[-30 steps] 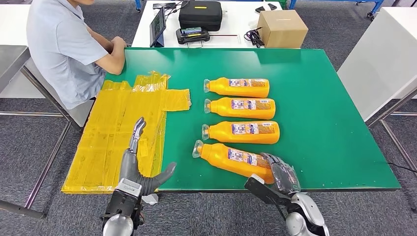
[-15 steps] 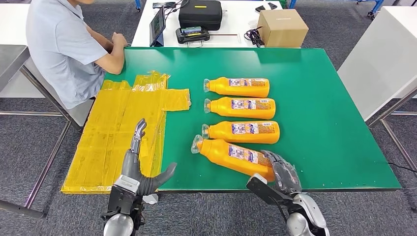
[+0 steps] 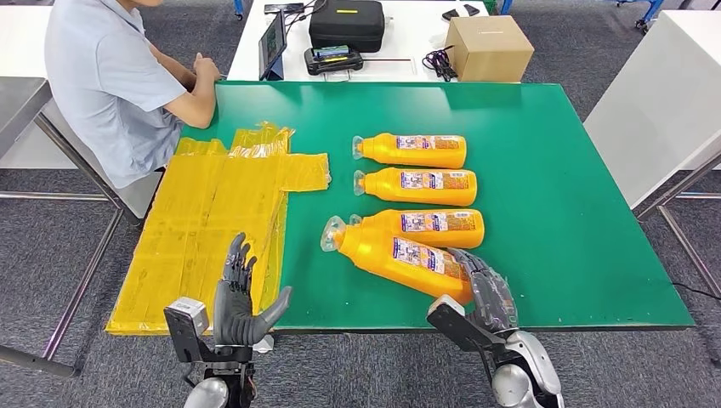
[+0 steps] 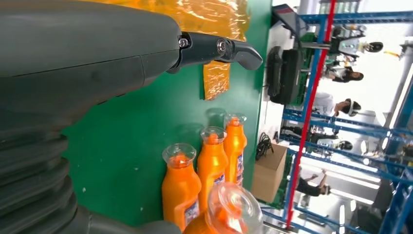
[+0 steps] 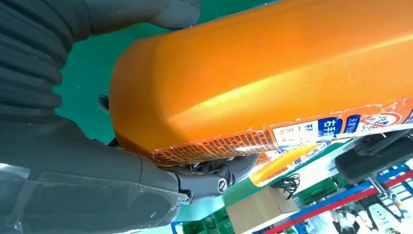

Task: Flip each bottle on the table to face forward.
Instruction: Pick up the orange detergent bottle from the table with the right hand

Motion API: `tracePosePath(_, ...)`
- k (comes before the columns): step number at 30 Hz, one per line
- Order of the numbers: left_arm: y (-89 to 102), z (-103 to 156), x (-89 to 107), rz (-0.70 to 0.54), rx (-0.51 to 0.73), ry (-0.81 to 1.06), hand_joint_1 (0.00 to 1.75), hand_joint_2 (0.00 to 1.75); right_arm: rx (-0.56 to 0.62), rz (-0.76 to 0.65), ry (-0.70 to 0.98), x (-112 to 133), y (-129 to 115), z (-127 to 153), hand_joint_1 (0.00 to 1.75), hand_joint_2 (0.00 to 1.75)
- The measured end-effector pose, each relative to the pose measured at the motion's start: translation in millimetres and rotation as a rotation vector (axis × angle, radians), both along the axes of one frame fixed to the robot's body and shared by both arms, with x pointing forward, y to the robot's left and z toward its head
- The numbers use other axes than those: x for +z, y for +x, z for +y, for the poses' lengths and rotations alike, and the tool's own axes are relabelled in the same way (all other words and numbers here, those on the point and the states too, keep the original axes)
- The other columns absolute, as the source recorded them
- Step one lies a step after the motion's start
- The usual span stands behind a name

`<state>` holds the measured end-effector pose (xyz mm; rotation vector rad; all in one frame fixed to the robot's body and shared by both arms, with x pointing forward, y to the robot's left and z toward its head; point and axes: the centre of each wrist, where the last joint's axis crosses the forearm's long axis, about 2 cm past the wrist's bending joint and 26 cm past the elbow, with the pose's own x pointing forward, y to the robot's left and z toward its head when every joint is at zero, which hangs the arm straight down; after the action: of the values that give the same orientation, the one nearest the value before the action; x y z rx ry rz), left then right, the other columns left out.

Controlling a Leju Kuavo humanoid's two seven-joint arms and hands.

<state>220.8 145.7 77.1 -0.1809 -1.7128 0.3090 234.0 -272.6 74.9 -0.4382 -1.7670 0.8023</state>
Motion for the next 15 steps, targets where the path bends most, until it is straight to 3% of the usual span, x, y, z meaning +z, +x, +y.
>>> tracePosePath(8, -0.4, -3, -12.1, 0.035, -0.063, -0.183, 0.00, 1.75, 0.026, -0.056, 0.044, 8, 12, 4, 1.75, 1.75)
tracePosePath(15, 7.2, -9, -15.5, -0.006, -0.148, -0.319, 0.00, 1.75, 0.100, -0.090, 0.087, 13, 24, 20, 1.75, 1.75)
